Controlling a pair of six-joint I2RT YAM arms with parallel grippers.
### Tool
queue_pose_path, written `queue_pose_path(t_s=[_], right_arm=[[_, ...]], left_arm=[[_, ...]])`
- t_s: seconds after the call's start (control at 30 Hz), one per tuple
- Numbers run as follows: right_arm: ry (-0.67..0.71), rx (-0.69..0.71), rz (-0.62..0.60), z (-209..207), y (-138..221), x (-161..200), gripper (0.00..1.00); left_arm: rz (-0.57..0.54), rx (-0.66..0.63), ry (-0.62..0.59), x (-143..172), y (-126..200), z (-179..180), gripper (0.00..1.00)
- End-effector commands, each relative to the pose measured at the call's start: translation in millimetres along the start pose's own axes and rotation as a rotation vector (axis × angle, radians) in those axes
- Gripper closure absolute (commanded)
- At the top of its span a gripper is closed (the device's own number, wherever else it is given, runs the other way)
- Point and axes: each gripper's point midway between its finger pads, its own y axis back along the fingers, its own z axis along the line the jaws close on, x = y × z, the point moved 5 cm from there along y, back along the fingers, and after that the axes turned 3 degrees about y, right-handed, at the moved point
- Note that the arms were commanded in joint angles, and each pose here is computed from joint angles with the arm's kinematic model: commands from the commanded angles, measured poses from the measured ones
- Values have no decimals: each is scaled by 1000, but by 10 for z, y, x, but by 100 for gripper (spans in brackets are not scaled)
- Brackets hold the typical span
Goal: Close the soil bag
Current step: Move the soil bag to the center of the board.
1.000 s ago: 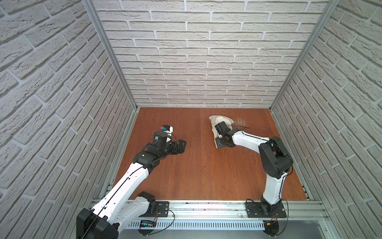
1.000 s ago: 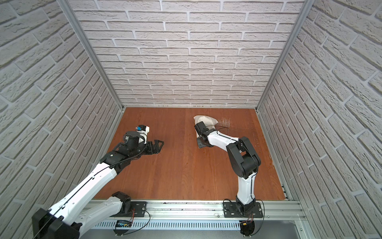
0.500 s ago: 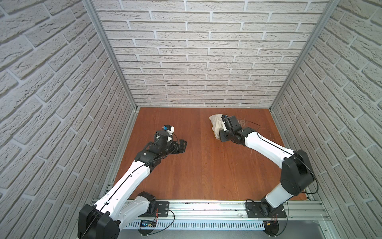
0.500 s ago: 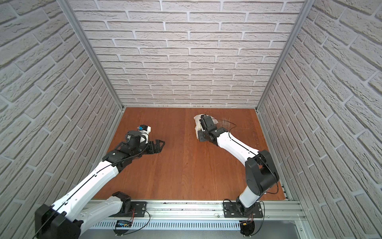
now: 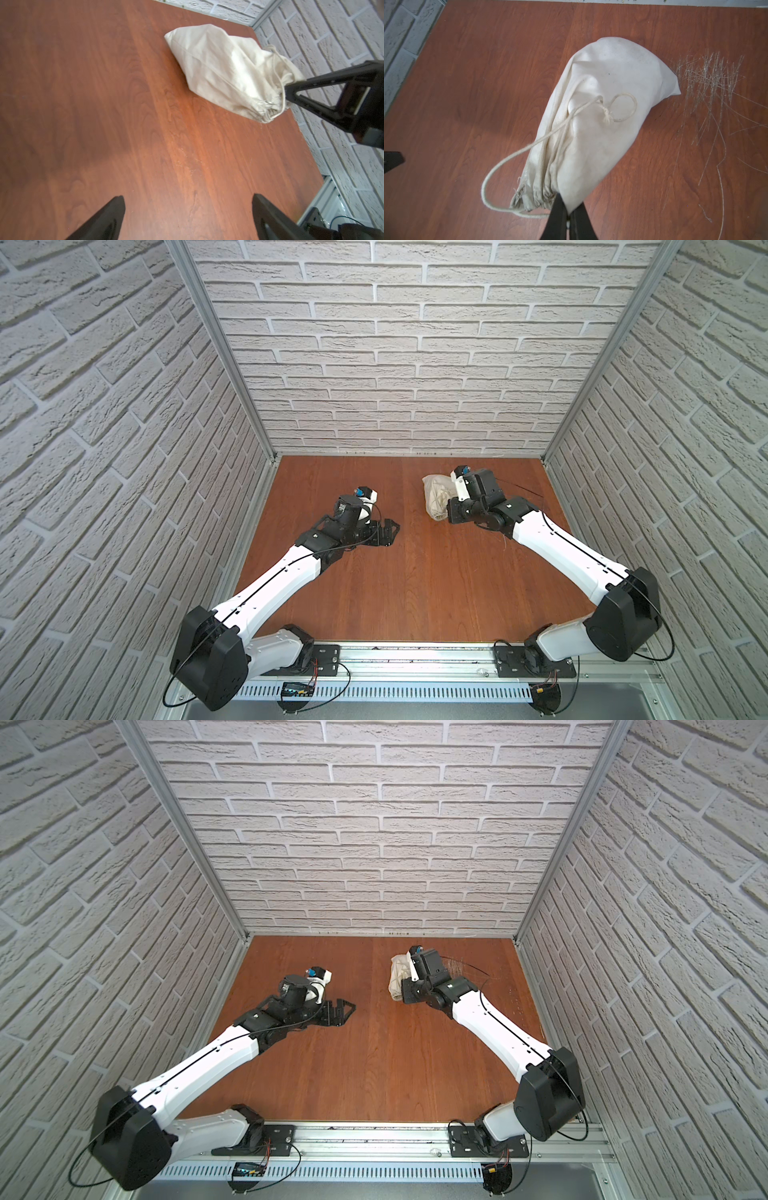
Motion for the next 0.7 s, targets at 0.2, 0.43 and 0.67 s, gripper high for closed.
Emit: queue_pose_path(t_s=[0.2,0.43,0.67], right_arm=[[-34,-139,-50,272,346,-2,97],[-48,-166,-57,310,440,51,97],[-54,-186,-62,373,518,69,97]], left_arm=[[-44,101,-135,-157,-238,-469,1],[-73,163,-179,-285,-259,-740,2],[-57,172,-201,-296,-347,-830,2]])
